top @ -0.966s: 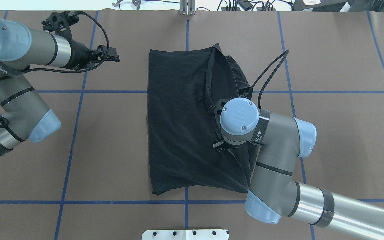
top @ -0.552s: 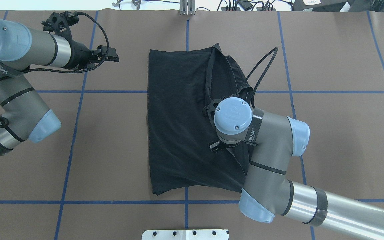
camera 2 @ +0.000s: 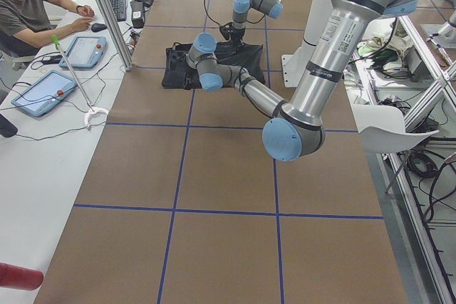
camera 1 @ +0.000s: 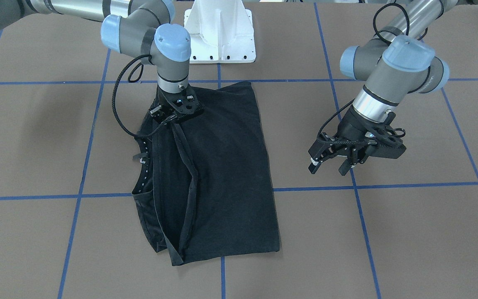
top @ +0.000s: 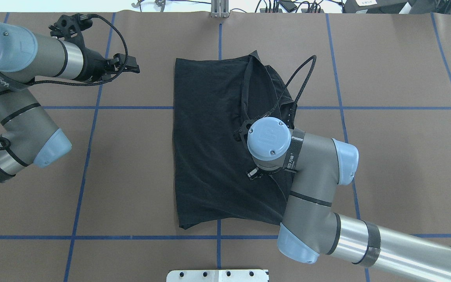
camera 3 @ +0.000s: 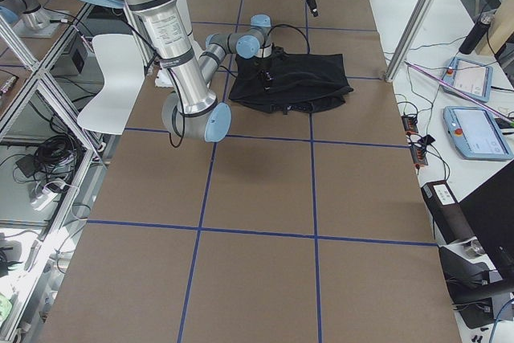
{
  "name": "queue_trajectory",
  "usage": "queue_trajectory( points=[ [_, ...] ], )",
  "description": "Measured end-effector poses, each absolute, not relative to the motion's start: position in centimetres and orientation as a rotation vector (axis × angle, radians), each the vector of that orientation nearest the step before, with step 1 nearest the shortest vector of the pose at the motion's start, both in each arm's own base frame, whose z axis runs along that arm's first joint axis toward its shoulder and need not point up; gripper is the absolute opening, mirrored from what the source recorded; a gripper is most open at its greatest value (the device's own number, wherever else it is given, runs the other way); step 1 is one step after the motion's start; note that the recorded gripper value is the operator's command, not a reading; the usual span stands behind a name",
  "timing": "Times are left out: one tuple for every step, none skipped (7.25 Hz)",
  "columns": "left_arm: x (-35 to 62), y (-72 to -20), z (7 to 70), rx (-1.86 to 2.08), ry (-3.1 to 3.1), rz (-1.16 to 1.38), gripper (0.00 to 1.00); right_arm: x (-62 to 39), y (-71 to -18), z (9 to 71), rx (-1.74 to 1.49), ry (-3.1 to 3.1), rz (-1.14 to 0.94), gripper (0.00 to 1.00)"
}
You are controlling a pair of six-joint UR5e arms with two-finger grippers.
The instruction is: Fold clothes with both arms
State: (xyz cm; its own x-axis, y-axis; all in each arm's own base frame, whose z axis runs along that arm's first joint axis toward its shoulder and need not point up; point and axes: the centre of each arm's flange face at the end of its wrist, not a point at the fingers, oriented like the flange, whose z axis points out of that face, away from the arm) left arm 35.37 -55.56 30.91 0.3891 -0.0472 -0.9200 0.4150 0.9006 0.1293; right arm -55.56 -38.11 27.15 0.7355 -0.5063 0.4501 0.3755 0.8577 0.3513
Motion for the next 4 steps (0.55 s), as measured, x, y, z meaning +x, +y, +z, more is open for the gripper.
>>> queue_trajectory(
  points=[
    [35.38, -55.57, 30.93, 0.367, 1.139, -0.302, 1.0, -55.65, -37.99, 27.16, 0.247, -0.56, -0.492, 0.0],
    [35.38, -55.57, 30.93, 0.367, 1.139, -0.302, 1.0, -55.62, -38.0, 27.19, 0.247, -0.559, -0.492, 0.0],
    [35.37, -55.56, 30.92, 0.367, 1.139, -0.302, 1.0, -55.51, -38.03, 27.19, 0.247, -0.56, -0.492, 0.0],
    [35.36, -55.55, 30.89, 0.367, 1.139, -0.302, 1.0, -55.07, -38.35, 27.05, 0.248, -0.565, -0.489, 0.0]
  ],
)
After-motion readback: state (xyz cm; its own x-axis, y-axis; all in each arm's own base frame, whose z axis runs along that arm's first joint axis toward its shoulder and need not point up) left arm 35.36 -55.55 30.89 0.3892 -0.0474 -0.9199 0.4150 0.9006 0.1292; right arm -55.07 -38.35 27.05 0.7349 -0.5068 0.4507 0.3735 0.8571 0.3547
